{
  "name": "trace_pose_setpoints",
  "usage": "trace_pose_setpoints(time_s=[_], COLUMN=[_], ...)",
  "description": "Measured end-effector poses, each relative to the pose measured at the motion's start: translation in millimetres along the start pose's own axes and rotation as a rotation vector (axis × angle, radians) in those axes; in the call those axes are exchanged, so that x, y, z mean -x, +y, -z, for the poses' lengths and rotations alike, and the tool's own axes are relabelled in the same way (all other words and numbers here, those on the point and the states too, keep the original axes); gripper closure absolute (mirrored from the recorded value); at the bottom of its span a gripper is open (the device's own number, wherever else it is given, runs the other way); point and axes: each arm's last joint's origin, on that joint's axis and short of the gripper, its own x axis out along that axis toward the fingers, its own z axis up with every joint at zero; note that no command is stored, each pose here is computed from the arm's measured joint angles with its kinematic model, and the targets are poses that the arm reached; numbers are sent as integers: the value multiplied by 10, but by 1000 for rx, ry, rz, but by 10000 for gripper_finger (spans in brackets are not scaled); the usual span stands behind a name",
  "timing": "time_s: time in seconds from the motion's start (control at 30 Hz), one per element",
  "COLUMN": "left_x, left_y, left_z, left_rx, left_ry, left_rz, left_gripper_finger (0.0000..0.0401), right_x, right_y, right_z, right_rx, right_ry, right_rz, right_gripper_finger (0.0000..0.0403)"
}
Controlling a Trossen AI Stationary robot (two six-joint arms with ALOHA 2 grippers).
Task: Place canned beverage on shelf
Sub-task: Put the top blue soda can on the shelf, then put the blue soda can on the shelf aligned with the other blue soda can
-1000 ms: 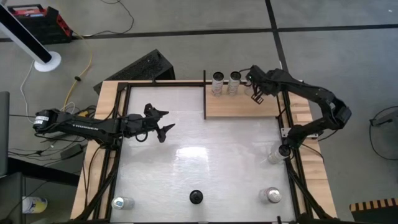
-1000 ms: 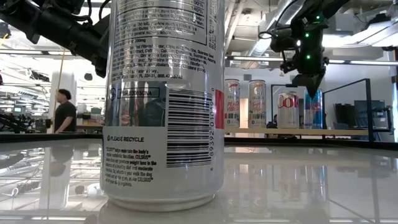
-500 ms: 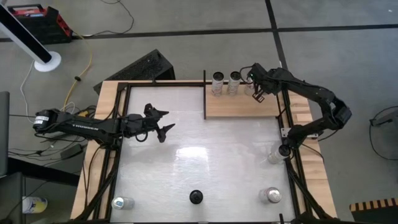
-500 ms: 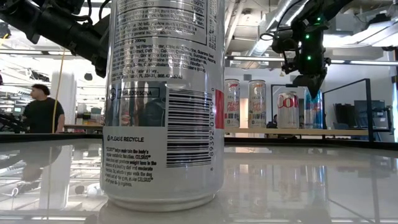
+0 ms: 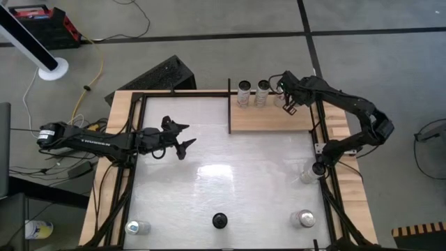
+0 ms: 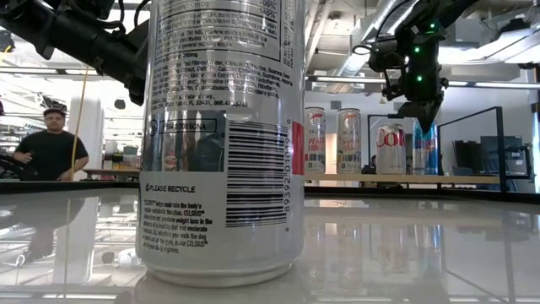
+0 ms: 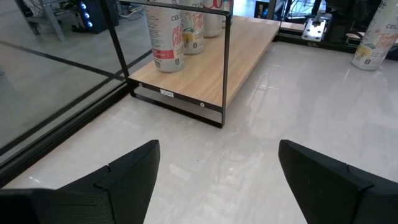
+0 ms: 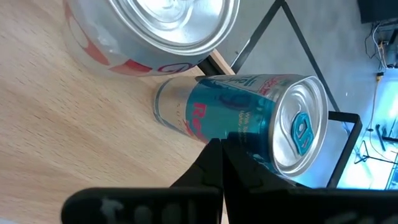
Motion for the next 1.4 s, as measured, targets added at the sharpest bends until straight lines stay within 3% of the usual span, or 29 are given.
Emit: trace_pose_setpoints(time_s=[0.53, 0.97, 1.27, 1.4], left_x=[0, 0, -1, -1], left_y=[0, 0, -6, -65], left_z=[0, 0, -15, -185], left_rx=[0, 0, 0, -21], left_ry=[0, 0, 0, 13], left_rz=[0, 0, 15, 132], left_gripper_finger=[88, 88, 88, 88], right_x=[-61, 61, 428, 640], right_y=[-83, 94, 215, 220], right_z=[50, 80, 181, 293], right_rx=[-11, 60, 69, 44], right_ry=[56, 51, -103, -198], right_rz=[4, -90, -111, -134], right_gripper_finger=[383, 383, 382, 382])
